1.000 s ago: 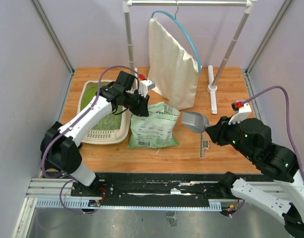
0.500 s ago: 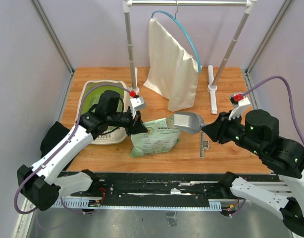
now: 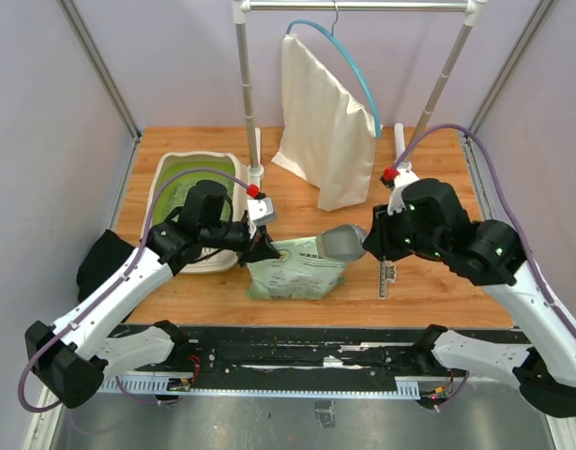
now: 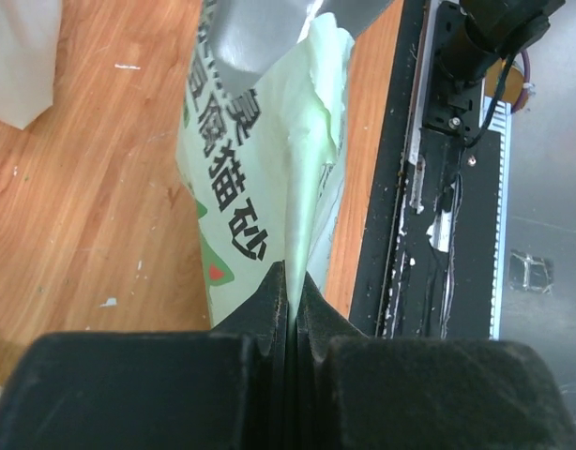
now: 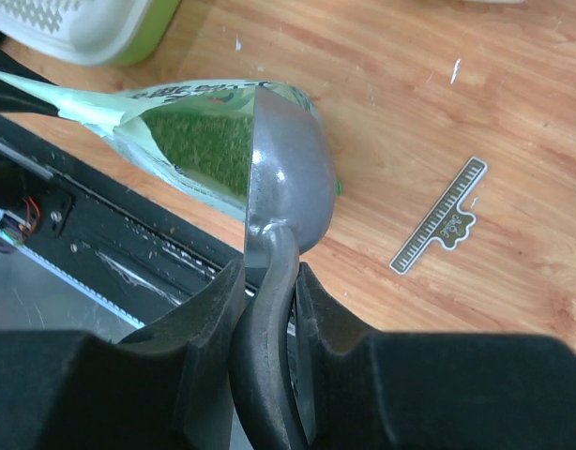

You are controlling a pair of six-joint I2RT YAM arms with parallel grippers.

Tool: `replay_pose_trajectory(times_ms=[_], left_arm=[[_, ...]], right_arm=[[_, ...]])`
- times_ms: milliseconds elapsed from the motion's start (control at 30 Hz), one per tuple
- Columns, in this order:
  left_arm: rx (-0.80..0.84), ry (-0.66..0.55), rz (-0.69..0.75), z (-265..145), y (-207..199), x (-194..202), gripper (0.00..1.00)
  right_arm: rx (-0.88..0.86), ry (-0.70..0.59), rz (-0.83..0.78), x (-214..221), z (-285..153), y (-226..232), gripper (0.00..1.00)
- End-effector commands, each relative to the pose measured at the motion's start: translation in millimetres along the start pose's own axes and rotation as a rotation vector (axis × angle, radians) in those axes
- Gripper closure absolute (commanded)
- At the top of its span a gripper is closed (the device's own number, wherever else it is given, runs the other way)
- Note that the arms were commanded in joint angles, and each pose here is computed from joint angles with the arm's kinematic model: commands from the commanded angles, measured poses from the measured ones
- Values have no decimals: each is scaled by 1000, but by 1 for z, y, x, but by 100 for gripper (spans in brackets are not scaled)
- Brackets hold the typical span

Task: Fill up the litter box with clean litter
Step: 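Scoop the cat litter from the cat litter bag.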

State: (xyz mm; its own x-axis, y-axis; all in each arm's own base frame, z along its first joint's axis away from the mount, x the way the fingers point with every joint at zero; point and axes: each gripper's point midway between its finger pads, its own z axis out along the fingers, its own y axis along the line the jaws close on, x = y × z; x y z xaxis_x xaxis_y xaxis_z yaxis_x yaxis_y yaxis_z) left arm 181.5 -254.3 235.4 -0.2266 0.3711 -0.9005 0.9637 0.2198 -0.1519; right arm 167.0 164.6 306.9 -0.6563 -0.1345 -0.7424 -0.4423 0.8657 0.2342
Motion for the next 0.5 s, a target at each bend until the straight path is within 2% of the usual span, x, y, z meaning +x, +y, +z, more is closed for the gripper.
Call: replay_pose_trajectory(times_ms=[0,133,233,333,467], left_arm=[[3,-96,140,-3,-4,-27,99],[-63,-102,146,-2,6,-29,99],[-127,-137,143,-2,16,-38,99],[-110,-169,149,6,11,-46,99],[-106,-128,150,21,10,-36,99]], right_arm=[[-34,144,-36,15,9,7,99],[-94,227,-39,26,15,19,99],[-33,292,-39,38,25,9,99],[34,326,-23,49,48,-1,99],[9,325,54,62,91,9,99]])
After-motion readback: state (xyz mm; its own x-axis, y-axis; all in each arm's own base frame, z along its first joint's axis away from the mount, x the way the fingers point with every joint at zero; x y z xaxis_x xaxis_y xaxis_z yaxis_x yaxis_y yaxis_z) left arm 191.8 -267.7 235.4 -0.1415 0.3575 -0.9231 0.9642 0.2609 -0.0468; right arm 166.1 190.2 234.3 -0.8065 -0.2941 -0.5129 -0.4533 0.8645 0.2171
